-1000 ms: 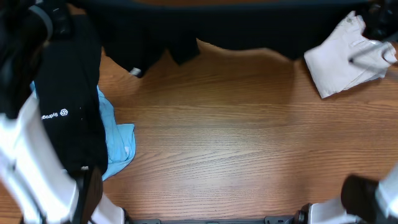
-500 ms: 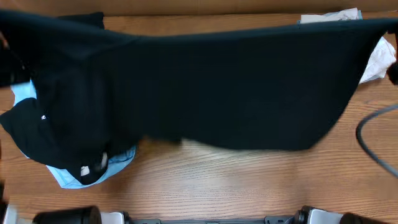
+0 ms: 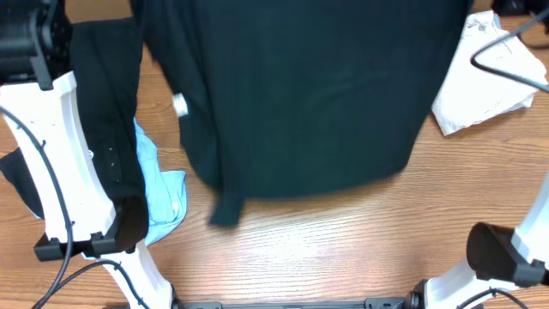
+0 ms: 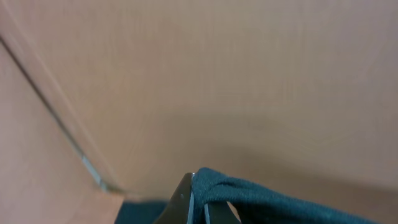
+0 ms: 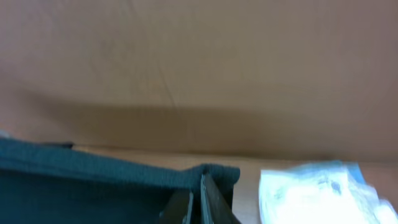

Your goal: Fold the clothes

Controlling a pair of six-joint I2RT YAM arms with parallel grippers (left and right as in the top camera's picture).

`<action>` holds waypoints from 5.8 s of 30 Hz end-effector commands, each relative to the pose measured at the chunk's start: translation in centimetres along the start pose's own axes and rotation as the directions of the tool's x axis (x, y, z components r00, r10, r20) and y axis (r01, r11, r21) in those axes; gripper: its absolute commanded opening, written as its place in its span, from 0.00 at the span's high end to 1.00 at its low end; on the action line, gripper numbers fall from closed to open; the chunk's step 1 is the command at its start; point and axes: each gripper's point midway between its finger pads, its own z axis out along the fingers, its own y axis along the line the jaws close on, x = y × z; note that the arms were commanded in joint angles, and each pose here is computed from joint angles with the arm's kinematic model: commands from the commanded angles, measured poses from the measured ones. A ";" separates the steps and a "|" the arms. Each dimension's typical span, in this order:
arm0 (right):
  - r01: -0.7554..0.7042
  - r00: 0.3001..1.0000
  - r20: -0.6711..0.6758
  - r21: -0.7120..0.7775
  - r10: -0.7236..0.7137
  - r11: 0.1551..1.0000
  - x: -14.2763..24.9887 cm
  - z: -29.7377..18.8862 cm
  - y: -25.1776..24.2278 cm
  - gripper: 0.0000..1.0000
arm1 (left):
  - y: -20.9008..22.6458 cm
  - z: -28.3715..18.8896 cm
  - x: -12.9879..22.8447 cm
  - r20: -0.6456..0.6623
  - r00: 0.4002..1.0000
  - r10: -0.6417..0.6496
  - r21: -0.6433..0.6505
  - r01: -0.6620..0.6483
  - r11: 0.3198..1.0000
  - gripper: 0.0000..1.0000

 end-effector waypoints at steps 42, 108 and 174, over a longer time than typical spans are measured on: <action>-0.258 0.642 -0.711 0.153 0.288 0.954 21.4 5.3 -3.3 0.96 | -5.6 -3.0 28.4 -0.890 0.439 0.124 0.210 0.154 0.965 0.96; -0.399 0.338 -0.383 0.769 0.860 0.500 43.1 -9.8 -2.5 0.96 | -9.5 -8.8 44.4 -0.843 0.538 0.016 0.138 0.187 0.973 0.96; -0.388 0.511 -0.537 0.553 0.671 0.737 40.6 -1.3 -6.3 0.21 | -9.8 -9.6 54.0 -0.814 0.518 0.263 0.291 -0.028 0.956 0.46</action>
